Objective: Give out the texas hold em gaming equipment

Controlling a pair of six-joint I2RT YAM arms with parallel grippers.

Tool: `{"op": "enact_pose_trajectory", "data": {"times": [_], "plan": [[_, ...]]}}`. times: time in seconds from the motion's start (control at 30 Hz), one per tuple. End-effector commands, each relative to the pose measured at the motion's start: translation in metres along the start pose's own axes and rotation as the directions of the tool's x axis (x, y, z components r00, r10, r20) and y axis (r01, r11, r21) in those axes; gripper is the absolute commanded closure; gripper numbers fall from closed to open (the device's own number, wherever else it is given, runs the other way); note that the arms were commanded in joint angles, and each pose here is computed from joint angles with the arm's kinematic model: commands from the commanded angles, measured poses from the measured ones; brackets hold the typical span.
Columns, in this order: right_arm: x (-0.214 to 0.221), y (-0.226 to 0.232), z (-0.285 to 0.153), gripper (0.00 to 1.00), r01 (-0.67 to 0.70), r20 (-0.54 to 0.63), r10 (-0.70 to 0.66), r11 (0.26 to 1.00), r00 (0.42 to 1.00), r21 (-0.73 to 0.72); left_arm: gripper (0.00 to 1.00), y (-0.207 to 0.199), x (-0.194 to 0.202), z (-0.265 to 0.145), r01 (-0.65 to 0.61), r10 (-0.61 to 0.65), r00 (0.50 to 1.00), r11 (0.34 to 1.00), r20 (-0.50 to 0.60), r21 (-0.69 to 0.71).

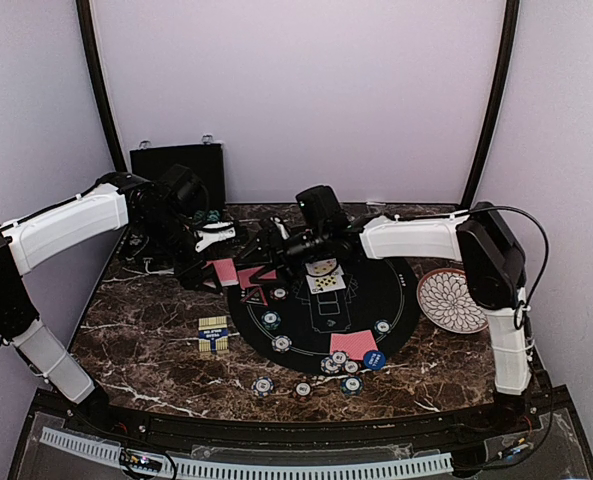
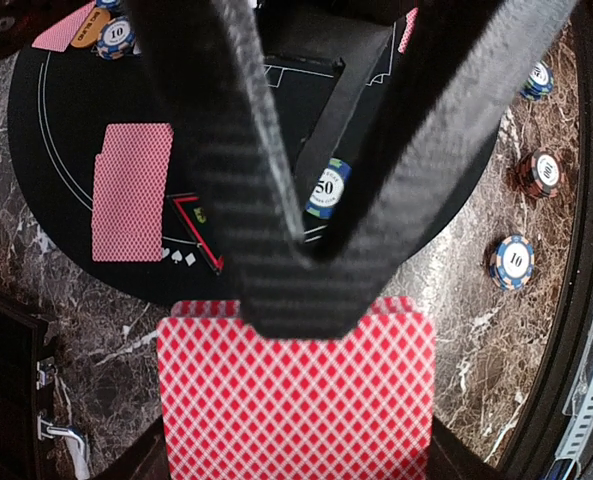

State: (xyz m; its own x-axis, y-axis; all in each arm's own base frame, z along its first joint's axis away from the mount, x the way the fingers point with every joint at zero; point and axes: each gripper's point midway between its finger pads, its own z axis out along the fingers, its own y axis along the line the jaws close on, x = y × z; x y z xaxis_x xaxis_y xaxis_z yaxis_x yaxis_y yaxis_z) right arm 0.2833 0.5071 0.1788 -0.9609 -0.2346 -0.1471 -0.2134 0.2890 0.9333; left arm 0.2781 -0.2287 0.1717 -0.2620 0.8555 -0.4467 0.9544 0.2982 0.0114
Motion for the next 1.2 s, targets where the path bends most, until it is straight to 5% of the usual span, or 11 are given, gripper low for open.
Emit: {"op": "enact_pose_trajectory", "data": {"times": [0.0, 0.6, 1.17], "plan": [[-0.001, 0.031, 0.015, 0.27, 0.034, -0.026, -0.037, 0.994, 0.999, -0.101, 1.0, -0.001, -0.012, -0.015, -0.002, 0.002, 0.998, 1.0, 0.063, -0.008], [0.011, 0.006, 0.048, 0.36, -0.055, -0.133, 0.044, 0.995, 0.99, -0.082, 1.0, 0.0, -0.017, -0.023, -0.013, 0.016, 0.996, 1.0, 0.083, -0.028], [0.008, -0.014, 0.009, 0.41, -0.053, -0.079, 0.053, 0.999, 0.995, 0.006, 1.0, 0.003, -0.018, -0.024, -0.02, 0.023, 0.996, 0.999, 0.082, -0.04]]}}
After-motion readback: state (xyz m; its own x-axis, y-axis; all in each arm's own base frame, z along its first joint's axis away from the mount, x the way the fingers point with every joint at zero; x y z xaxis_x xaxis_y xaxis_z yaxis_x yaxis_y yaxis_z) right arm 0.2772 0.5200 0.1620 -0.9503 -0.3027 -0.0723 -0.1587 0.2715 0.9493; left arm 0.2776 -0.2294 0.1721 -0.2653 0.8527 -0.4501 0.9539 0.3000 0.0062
